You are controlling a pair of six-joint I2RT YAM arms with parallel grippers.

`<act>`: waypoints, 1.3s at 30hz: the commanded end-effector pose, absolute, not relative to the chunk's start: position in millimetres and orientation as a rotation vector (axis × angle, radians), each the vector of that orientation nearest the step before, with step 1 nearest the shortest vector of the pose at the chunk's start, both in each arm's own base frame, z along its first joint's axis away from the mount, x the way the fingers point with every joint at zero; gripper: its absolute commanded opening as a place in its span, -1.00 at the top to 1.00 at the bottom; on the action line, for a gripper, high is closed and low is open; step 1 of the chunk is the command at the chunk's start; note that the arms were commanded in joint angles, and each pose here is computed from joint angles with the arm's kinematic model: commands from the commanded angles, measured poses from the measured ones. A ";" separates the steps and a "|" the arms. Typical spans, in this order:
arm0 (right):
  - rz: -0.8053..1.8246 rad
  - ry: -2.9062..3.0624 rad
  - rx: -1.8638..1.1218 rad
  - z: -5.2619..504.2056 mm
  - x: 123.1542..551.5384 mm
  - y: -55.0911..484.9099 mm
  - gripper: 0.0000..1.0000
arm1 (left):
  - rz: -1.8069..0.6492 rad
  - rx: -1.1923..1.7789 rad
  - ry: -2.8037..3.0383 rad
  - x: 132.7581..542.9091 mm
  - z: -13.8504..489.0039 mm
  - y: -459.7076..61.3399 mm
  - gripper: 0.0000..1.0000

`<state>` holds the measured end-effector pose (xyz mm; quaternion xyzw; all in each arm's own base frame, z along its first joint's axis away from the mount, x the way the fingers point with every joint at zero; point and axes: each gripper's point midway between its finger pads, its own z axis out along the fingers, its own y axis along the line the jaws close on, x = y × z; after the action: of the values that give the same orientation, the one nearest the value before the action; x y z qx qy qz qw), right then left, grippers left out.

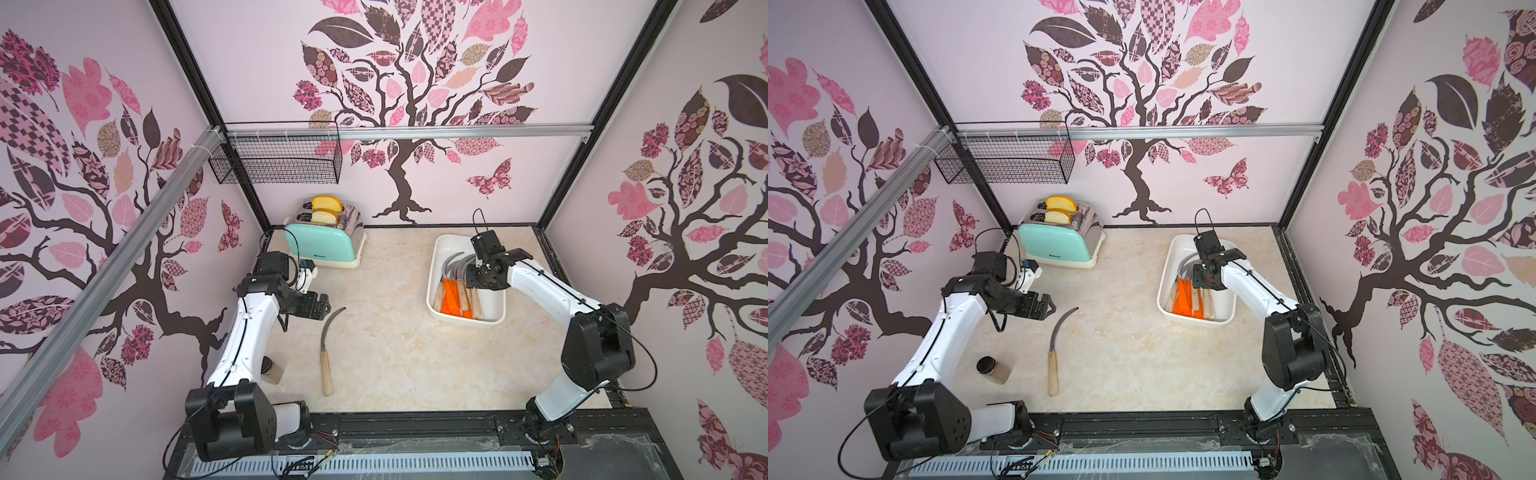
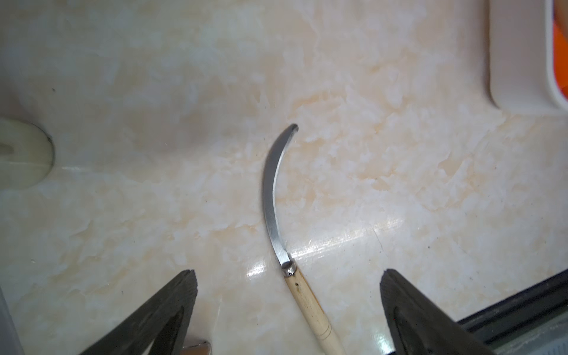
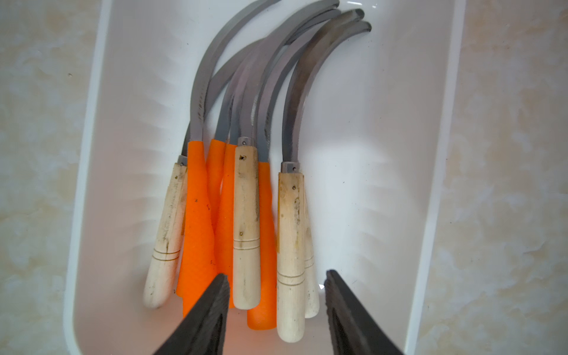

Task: Put small sickles into storage boxes
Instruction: Place the sickle in the storage box, then pick up the sickle at the center of the board.

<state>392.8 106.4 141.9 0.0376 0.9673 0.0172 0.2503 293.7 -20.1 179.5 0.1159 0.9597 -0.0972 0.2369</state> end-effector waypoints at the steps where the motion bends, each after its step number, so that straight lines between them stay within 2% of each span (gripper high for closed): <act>1: 0.143 2.599 0.083 169.4 386.9 131.5 -0.07 | -0.275 0.240 2.481 321.8 215.0 -22.0 -0.96; 6: 0.197 2.591 0.024 181.2 367.6 162.6 -0.07 | -0.392 0.230 2.497 330.2 225.9 -34.0 -0.87; 11: 0.271 2.600 -0.004 181.0 345.9 184.9 -0.07 | -0.318 0.219 2.596 320.1 207.4 -22.9 -0.78; 14: 0.292 2.610 -0.023 177.4 334.2 195.4 -0.07 | -0.298 0.229 2.600 309.4 197.3 -21.8 -0.64; 21: 0.318 2.639 -0.044 164.0 318.2 210.0 -0.07 | -0.311 0.320 2.673 282.8 180.4 -25.0 -0.84; 39: 0.387 2.637 -0.204 165.8 285.6 273.6 -0.05 | -0.328 0.489 2.725 250.4 138.5 -30.2 -0.80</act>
<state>285.6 257.4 156.2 -0.0707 0.9632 0.1308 0.2240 252.2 -27.1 143.4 0.1510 0.9651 -0.1110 0.1829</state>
